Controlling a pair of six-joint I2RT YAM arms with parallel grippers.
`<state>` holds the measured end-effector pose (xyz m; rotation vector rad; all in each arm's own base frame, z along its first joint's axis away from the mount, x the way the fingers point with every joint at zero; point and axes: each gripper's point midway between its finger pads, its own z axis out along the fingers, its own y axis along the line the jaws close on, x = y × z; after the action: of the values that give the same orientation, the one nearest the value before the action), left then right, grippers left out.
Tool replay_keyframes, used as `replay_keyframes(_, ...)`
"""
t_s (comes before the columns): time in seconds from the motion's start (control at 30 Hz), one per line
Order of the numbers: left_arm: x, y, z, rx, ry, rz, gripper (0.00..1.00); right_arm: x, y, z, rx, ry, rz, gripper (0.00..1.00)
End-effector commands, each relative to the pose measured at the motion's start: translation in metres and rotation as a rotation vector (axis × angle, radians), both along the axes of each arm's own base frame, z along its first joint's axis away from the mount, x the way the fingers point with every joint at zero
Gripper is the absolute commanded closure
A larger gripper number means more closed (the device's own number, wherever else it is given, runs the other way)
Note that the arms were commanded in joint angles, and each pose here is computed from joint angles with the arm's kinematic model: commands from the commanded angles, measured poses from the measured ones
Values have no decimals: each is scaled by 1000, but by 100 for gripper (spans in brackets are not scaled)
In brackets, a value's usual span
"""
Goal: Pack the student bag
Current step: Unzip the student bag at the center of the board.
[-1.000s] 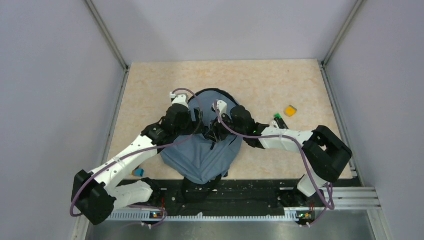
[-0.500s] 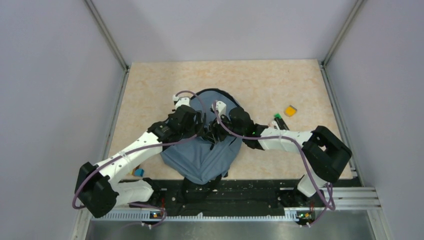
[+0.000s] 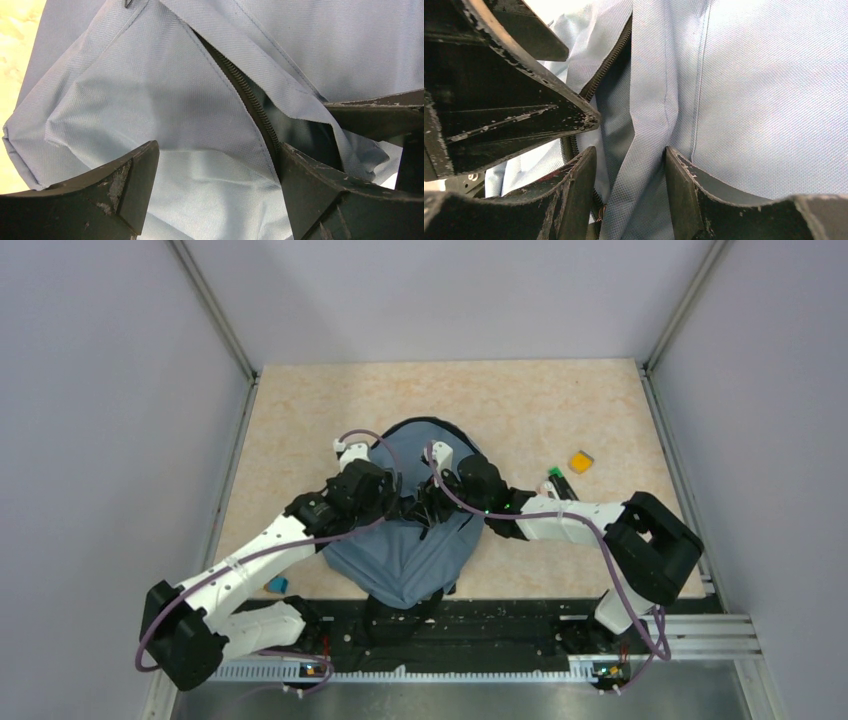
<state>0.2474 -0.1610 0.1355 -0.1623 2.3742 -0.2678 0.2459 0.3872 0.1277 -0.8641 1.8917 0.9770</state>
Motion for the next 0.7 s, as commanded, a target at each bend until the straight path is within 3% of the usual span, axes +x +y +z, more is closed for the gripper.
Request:
replay_keyframes(0.0, -6, 10, 0, 9, -7, 27, 9, -15, 7, -12, -10, 42, 31, 48)
replay_keyframes(0.13, -4, 17, -5, 43, -8, 63, 13, -12, 6, -10, -7, 36, 7, 48)
replay_keyframes(0.33, 1, 17, -5, 63, -13, 68, 37, -3, -4, -6, -33, -2, -58, 49)
replay_keyframes(0.4, 2, 18, -5, 65, -16, 71, 46, -1, -7, -4, -41, -18, -78, 50)
replay_keyframes(0.57, 5, 17, 10, 35, -67, 70, 87, 8, -18, 3, -56, -47, -152, 50)
replay_keyframes(0.67, 8, 16, 29, 19, -118, 53, 100, 17, -28, 9, -78, -66, -220, 47)
